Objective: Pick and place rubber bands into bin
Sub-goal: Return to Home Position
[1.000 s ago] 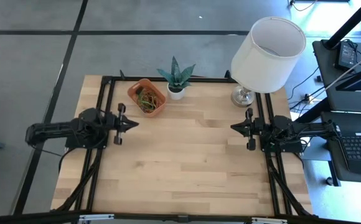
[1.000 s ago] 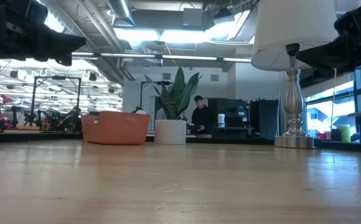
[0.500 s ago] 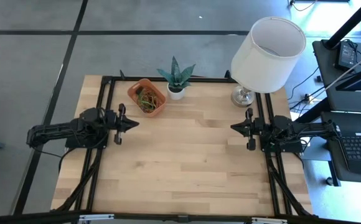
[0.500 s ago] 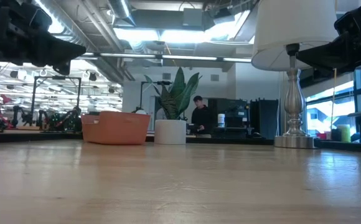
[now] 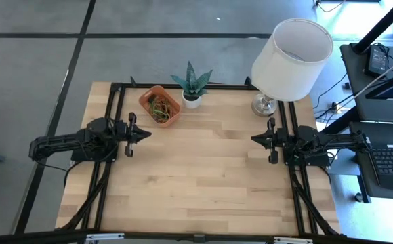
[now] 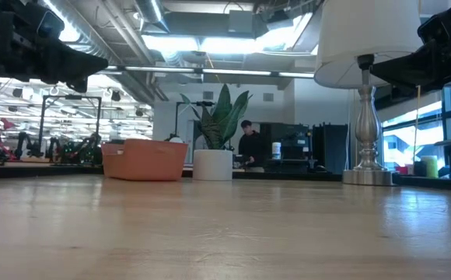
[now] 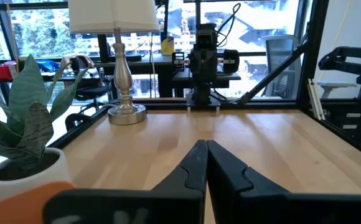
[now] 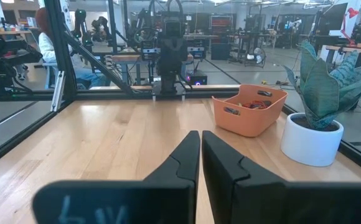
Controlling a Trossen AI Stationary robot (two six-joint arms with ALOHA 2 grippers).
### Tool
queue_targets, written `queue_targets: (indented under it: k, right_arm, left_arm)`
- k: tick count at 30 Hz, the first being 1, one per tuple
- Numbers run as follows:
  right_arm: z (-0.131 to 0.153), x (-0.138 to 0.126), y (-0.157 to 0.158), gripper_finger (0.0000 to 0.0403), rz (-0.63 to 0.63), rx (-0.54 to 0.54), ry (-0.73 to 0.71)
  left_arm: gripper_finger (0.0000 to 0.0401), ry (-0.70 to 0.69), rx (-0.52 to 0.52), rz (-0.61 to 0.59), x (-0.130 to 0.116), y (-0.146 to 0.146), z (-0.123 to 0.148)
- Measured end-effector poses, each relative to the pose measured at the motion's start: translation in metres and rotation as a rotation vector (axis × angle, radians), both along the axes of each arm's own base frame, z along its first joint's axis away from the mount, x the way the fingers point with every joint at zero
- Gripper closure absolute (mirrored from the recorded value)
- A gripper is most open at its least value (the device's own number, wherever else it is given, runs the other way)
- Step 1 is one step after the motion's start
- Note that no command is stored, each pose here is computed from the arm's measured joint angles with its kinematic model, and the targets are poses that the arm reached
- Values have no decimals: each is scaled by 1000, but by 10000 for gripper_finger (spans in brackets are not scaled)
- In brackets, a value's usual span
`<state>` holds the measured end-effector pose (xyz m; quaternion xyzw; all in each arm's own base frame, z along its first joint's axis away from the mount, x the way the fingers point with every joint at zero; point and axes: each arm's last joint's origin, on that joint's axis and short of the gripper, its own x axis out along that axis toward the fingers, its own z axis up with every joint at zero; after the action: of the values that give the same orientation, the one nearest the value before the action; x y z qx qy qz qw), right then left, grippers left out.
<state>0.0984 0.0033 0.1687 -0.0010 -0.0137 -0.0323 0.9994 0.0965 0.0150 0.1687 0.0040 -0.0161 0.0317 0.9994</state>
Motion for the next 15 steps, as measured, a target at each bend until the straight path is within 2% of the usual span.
queue_targets:
  k: [15]
  right_arm:
    - [0, 0, 0, 379, 0, 0, 0]
  left_arm:
    - [397, 0, 0, 0, 0, 0, 0]
